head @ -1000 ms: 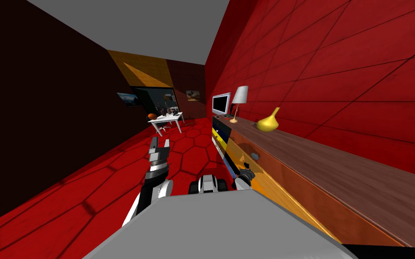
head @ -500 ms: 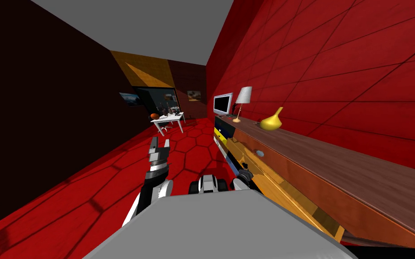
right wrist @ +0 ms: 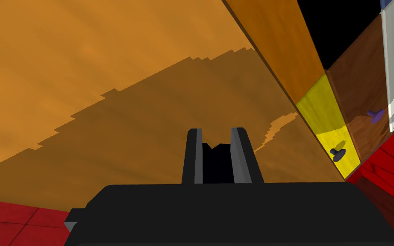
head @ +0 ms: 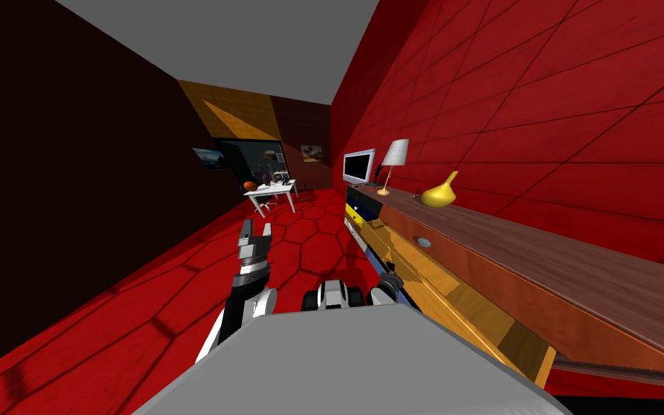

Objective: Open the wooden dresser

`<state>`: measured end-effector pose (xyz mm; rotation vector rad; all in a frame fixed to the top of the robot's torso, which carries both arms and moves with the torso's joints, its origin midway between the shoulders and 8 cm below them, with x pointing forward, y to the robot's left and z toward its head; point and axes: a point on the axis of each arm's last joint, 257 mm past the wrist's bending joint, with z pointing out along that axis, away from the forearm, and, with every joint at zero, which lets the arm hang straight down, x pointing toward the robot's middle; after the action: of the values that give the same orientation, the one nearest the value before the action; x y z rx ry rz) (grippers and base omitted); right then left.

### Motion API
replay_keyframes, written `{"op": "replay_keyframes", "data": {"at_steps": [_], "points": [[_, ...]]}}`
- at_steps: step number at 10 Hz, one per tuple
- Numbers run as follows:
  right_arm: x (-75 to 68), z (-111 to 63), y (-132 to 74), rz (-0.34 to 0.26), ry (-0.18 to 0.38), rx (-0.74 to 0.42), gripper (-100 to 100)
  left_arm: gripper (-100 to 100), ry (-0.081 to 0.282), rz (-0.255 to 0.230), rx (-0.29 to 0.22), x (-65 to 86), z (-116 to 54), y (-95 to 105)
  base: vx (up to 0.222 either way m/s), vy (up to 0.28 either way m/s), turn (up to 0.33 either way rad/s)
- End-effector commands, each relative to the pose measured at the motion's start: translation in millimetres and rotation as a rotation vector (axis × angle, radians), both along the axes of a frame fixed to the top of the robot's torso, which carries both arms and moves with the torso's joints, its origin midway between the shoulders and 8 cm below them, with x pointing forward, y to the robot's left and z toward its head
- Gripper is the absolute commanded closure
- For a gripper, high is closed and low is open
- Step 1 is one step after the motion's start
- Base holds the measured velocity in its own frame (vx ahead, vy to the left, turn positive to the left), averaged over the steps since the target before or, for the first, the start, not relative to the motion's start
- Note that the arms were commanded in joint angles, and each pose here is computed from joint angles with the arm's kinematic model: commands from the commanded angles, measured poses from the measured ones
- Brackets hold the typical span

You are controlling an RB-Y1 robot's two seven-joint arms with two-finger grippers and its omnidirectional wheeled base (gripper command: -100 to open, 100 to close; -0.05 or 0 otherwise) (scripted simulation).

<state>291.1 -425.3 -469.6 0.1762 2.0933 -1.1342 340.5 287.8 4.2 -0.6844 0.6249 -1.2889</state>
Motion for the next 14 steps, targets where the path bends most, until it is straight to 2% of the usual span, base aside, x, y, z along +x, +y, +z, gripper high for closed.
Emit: {"op": "replay_keyframes", "data": {"at_steps": [1, 2, 3, 4, 10, 11, 12, 13, 14], "points": [[1.3, 2.1, 16, 0.013, -0.006, 0.006, 100, 0, 0.000, 0.000, 0.000, 0.0, 0.0, 0.0, -0.037, 0.189, 0.012], [1.2, 3.0, 21, 0.016, -0.008, 0.006, 100, 0, 0.000, 0.000, 0.000, 0.0, 0.0, 0.0, -0.025, 0.188, 0.003], [-6.0, -0.7, 13, 0.004, 0.003, -0.001, 100, 0, 0.000, 0.000, 0.000, 0.0, 0.0, 0.0, -0.018, 0.091, -0.017], [-1.2, 4.5, 17, 0.011, 0.003, -0.007, -100, 0, 0.000, 0.000, 0.000, 0.0, 0.0, 0.0, -0.023, 0.023, -0.034], [21.9, 28.9, 29, 0.038, -0.009, -0.033, -100, 0, 0.000, 0.000, 0.000, 0.0, 0.0, 0.1, -0.013, -0.005, -0.019], [19.6, 26.6, 26, 0.034, -0.009, -0.028, -100, 0, 0.000, 0.000, 0.000, 0.0, 0.0, 0.1, -0.008, 0.001, -0.004], [13.4, 22.0, 2, 0.008, 0.003, -0.035, -100, 0, 0.000, 0.000, 0.000, 0.0, 0.0, 0.1, -0.048, 0.035, 0.378], [12.4, 24.3, -5, -0.012, -0.002, -0.038, -100, 0, 0.000, 0.000, 0.000, 0.0, 0.1, -0.1, -0.052, 0.043, 0.183], [5.1, 17.9, -23, -0.027, 0.012, -0.039, -100, 0, 0.000, 0.000, 0.000, 0.0, 0.0, 0.0, -0.073, 0.058, 0.361]]}}
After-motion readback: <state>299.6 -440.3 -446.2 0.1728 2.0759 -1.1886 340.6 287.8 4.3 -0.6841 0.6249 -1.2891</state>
